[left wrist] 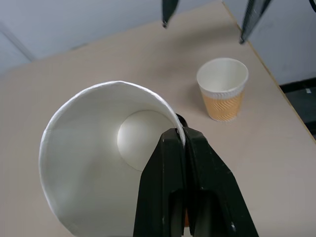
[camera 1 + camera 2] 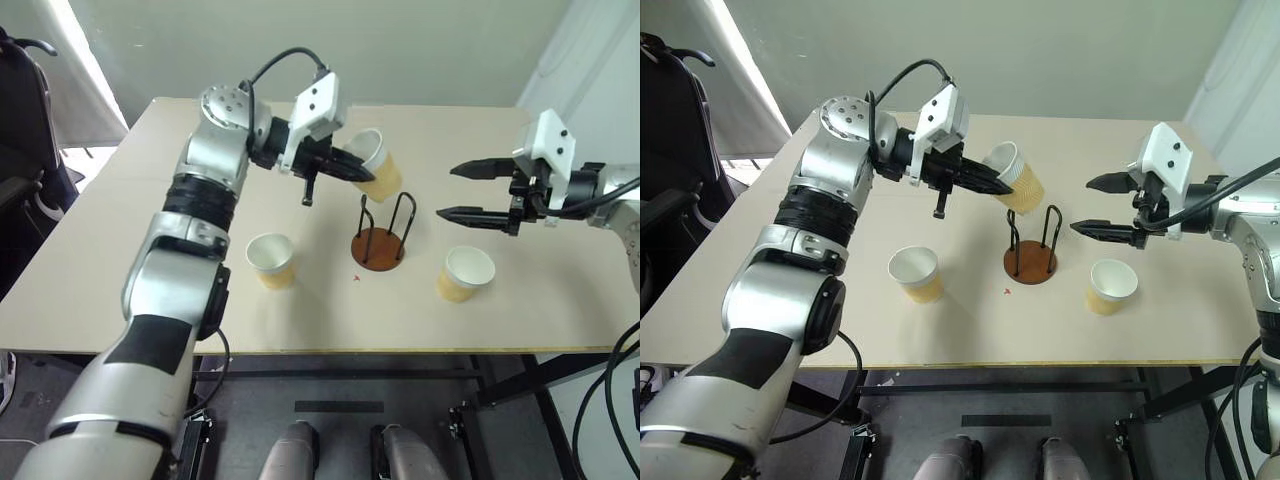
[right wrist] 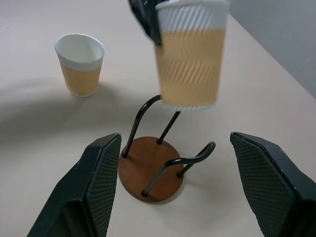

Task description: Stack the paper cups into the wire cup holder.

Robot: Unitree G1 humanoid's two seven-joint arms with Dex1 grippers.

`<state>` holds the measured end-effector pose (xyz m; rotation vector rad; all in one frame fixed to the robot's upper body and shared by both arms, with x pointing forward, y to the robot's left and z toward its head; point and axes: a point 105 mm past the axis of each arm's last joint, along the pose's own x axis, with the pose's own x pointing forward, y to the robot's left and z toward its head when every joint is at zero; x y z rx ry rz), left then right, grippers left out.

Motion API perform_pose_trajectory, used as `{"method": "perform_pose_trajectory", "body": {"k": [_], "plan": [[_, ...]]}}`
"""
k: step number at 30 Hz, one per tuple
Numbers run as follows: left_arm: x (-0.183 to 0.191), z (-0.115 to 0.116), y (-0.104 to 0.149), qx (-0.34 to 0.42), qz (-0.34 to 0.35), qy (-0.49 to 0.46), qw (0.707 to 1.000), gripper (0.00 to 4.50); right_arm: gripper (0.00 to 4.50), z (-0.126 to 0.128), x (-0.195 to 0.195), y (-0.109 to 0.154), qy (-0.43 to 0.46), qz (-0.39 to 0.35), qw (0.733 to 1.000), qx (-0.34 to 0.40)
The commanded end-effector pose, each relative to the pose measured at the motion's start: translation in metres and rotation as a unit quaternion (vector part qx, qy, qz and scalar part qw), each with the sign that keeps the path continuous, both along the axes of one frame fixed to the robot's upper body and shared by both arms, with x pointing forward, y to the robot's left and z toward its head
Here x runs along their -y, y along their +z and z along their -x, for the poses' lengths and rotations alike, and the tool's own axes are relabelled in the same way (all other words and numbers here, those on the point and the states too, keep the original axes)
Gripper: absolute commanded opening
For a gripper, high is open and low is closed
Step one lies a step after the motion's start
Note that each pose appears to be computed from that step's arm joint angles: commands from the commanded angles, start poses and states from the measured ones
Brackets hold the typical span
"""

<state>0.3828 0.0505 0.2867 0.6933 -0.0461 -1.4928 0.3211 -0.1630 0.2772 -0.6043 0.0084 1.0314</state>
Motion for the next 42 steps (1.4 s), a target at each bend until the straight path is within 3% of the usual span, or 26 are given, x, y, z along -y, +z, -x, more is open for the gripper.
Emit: {"method": "perform_pose_trajectory", "body": {"k": [1,12,34,37,42], "plan": [[0.004,0.001,0.003,0.032,-0.015,-0.005,0.999,0.04,3.57,0.006,0.003,0.017,-0.002,-0.002,0.999,0.034],[0.02,-0.003,-0.006,0.036,0.005,-0.001,0.999,0.04,3.57,0.008,0.002,0.016,-0.002,-0.004,0.999,0.035],[0.019,-0.007,-0.021,0.031,-0.035,0.008,0.999,0.04,3.57,0.007,0.001,0.015,-0.004,-0.003,0.999,0.034],[0.021,-0.008,-0.02,0.026,-0.028,0.009,0.999,0.66,3.57,0.007,0.002,0.014,-0.004,-0.001,0.999,0.032],[0.022,-0.008,-0.018,0.024,-0.023,0.009,0.999,2.43,3.57,0.007,0.003,0.013,-0.005,0.0,1.0,0.031]]}}
